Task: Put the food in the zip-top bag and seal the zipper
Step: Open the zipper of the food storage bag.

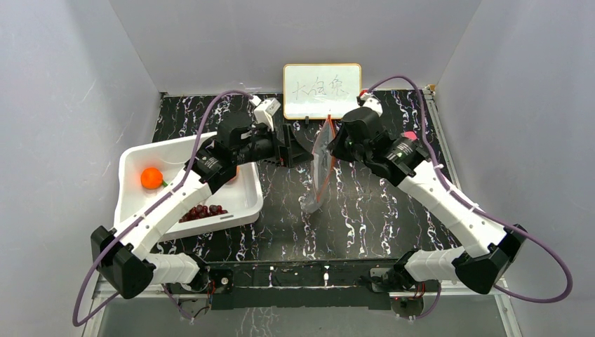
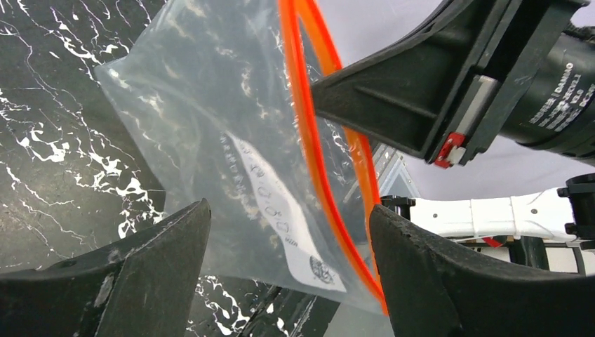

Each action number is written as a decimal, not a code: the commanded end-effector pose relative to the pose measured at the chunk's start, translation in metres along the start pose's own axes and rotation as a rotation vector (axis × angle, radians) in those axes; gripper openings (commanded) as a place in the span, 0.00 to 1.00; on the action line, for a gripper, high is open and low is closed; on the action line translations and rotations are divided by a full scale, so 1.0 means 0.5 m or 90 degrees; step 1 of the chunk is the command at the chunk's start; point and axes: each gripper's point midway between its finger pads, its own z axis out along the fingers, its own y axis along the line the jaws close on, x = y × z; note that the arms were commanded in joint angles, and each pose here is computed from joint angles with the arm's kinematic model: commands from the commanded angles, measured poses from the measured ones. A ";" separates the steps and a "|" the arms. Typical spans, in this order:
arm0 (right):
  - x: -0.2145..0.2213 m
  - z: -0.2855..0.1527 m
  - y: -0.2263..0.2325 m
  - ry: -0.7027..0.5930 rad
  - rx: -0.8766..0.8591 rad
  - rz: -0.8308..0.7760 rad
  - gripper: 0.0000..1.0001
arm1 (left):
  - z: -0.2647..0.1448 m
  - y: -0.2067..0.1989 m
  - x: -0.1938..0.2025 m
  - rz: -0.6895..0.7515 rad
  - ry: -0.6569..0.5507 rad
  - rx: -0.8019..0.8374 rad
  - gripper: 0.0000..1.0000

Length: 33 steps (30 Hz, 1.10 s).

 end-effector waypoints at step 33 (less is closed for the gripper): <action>-0.067 -0.092 -0.033 -0.072 0.061 -0.066 0.00 | -0.020 0.198 0.033 -0.040 -0.002 -0.330 0.00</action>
